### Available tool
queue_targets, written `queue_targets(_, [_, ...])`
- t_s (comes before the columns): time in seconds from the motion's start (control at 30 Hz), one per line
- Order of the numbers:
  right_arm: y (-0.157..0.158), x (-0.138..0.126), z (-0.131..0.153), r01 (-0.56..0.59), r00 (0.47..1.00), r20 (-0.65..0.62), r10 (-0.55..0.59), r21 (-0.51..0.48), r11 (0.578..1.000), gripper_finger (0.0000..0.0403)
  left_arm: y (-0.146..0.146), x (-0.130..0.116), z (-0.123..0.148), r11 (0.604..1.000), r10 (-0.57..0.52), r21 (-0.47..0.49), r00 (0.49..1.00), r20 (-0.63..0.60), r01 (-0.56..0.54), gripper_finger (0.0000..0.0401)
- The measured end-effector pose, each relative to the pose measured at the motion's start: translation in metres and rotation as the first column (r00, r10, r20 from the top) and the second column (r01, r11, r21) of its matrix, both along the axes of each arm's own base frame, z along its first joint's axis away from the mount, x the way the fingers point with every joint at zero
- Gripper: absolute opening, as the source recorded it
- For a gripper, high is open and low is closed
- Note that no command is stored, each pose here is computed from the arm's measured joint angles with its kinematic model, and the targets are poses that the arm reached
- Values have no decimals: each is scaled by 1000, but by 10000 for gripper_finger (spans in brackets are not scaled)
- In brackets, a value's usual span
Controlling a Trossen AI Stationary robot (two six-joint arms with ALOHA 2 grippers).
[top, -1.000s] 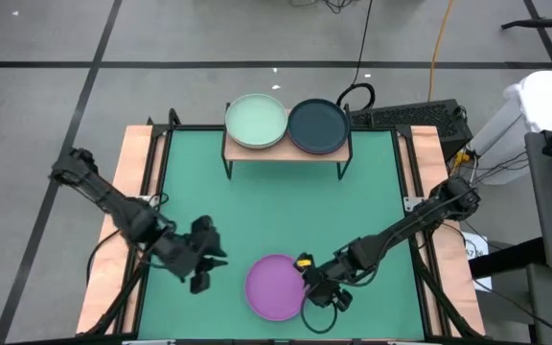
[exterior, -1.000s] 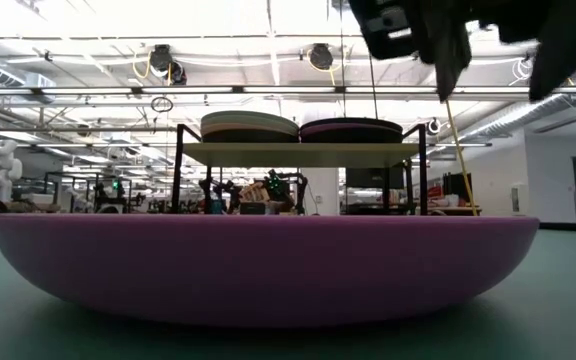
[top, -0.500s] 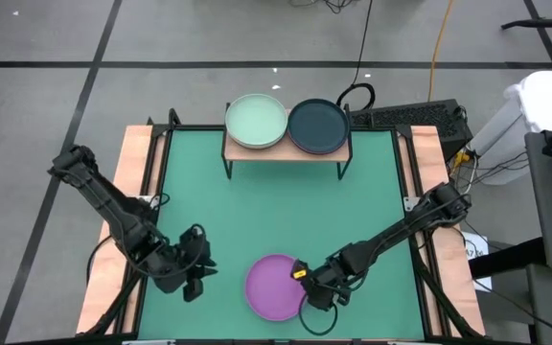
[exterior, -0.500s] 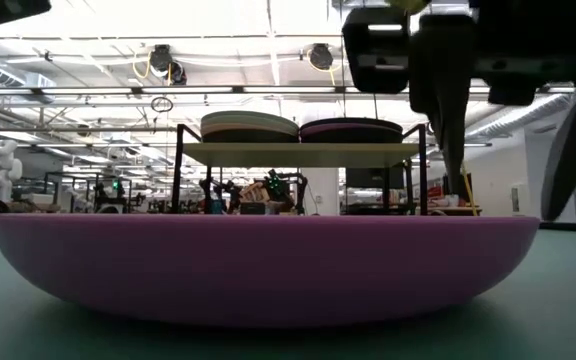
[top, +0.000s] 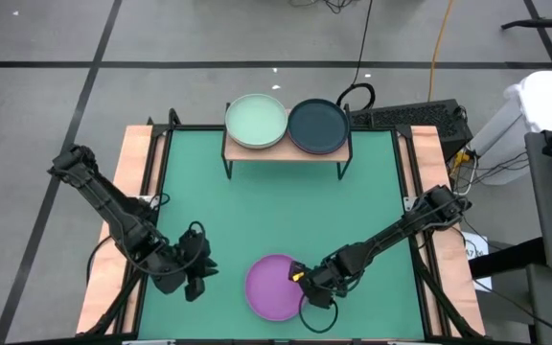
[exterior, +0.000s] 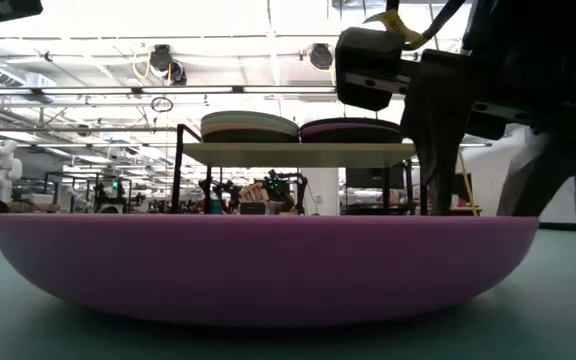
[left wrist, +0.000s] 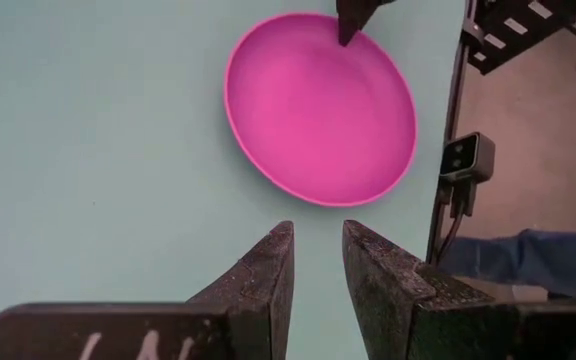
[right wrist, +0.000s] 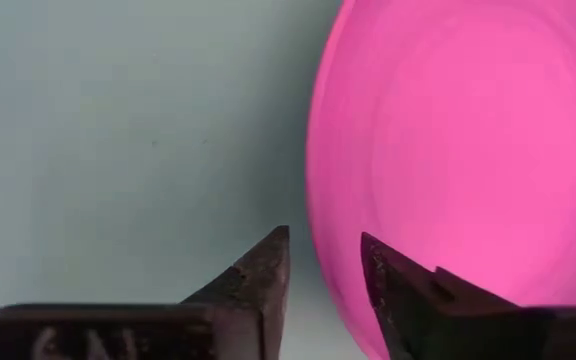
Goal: Place and stack plates onto a shelf
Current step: Stack the purple plate on top of the dark blue plate on the shelf
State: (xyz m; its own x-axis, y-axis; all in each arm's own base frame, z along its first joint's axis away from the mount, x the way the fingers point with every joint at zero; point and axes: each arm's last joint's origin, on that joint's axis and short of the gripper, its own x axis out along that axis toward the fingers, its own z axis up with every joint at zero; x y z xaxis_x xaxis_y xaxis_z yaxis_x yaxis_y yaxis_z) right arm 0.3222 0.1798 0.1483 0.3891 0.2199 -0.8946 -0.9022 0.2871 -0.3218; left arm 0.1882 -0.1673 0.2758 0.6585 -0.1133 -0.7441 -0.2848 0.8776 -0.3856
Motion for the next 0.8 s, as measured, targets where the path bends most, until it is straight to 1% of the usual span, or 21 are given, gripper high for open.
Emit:
queue_targets(0.4, [1,0,0,-34,999,10,34,-15,999,8,0,0,0,1000,-1,3,1000,1,1,94])
queue_targets(0.67, [2,0,1,-23,1000,18,23,-5,1000,3,0,0,0,1000,-5,8,1000,2,5,94])
queue_targets(0.8, [1,-1,8,7,999,35,-8,8,1000,3,0,0,0,1000,-8,12,1000,1,8,94])
